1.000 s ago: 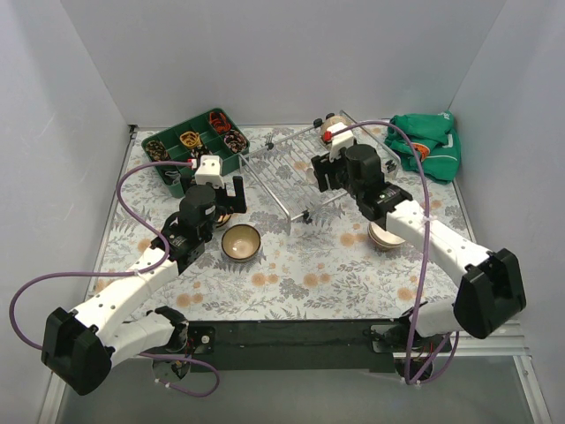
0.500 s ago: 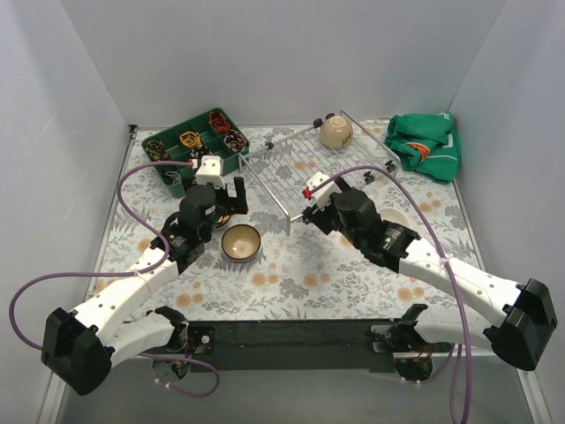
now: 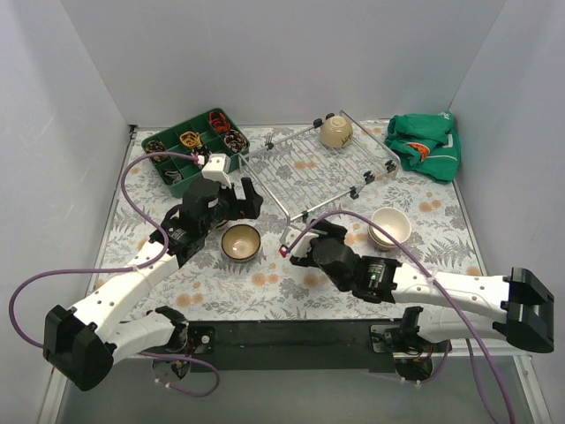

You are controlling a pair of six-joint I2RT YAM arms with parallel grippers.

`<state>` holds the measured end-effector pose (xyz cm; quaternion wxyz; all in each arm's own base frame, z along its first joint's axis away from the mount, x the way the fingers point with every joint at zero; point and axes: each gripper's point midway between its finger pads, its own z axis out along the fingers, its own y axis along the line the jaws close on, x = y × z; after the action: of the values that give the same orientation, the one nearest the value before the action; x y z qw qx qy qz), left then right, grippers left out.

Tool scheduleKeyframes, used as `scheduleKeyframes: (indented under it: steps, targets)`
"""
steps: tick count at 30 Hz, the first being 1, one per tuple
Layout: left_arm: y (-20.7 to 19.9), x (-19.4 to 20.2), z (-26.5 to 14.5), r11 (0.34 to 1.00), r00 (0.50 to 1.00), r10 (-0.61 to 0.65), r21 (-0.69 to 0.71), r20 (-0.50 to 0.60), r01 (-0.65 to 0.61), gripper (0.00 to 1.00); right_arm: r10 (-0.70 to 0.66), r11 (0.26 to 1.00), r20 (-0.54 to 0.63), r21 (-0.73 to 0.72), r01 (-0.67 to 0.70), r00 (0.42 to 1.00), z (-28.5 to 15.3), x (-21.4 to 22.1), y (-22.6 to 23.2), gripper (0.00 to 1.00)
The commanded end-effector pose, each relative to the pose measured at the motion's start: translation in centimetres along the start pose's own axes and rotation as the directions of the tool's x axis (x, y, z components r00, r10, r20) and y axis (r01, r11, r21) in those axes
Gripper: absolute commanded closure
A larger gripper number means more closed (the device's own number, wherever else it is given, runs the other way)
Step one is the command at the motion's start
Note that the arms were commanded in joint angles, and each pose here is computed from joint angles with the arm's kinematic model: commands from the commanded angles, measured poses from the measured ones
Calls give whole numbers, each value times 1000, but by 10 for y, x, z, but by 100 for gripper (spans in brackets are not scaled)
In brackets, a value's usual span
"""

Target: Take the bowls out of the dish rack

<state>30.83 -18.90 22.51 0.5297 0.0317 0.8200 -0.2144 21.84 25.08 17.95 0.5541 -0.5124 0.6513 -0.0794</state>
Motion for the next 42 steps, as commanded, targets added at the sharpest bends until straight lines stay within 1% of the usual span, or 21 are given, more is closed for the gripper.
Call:
scheduleKeyframes:
  steps: [1,2,4,5,7,9,10,11,16,18,20,21,23,24,25,26,27,28,29,36,42]
  targets:
    - [-25,13,-15,988,987,-107,94,-118,118,2,-62,990,72,134,51,995,-4,-28,-7,99]
    - [-30,20,-19,984,981,-113,121,-160,133,2,-90,987,61,136,81,994,-2,-27,-1,99]
    - [-31,30,-22,979,968,-140,114,-207,166,2,-123,982,80,155,110,989,-3,-32,7,99]
    - [-32,32,-24,977,964,-148,116,-220,177,2,-168,975,73,158,155,983,-1,-33,12,99]
    - [-31,37,-29,976,955,-164,102,-246,194,2,-196,969,86,172,179,977,-3,-36,20,99]
    - [-33,39,-33,972,949,-173,108,-262,207,2,-272,950,72,179,256,960,-3,-32,30,99]
    - [-34,42,-36,970,943,-183,107,-278,220,2,-275,949,106,190,253,955,-6,-41,36,99]
    - [-35,43,-37,967,939,-190,108,-287,229,2,-301,941,105,193,277,948,-5,-41,41,99]
    - [-45,53,-43,948,909,-227,136,-350,289,2,-427,889,140,245,387,893,-13,-53,57,99]
    - [-47,56,-43,940,894,-251,129,-370,317,2,-435,881,165,281,381,885,-15,-61,59,99]
    - [-52,59,-43,929,877,-269,134,-399,346,2,-506,840,161,315,442,847,-18,-64,62,99]
    - [-54,59,-43,925,871,-275,136,-407,355,2,-470,852,195,357,384,861,-23,-74,55,99]
    - [-59,61,-43,918,859,-280,142,-428,370,3,-546,800,176,399,447,819,-26,-75,55,99]
    - [-59,62,-41,917,854,-284,138,-436,375,3,-515,806,197,441,394,834,-31,-82,47,99]
    - [-60,63,-41,916,851,-284,136,-441,377,4,-526,794,190,457,400,829,-33,-83,45,99]
    - [-60,65,-40,915,847,-285,136,-448,379,4,-568,762,166,476,439,806,-33,-84,46,99]
    - [-61,65,-39,915,846,-285,134,-451,380,5,-575,753,164,489,440,801,-35,-85,45,99]
    - [-60,67,-39,915,842,-287,130,-458,382,5,-549,761,186,515,395,815,-40,-89,39,99]
    - [-60,69,-38,915,841,-287,127,-460,382,5,-582,734,169,531,424,796,-41,-91,40,99]
    - [-60,84,-34,917,816,-280,111,-506,383,15,-579,731,179,546,409,796,-44,-99,40,99]
    - [-59,102,-31,921,790,-271,89,-550,379,28,-585,727,180,548,413,791,-44,-102,41,99]
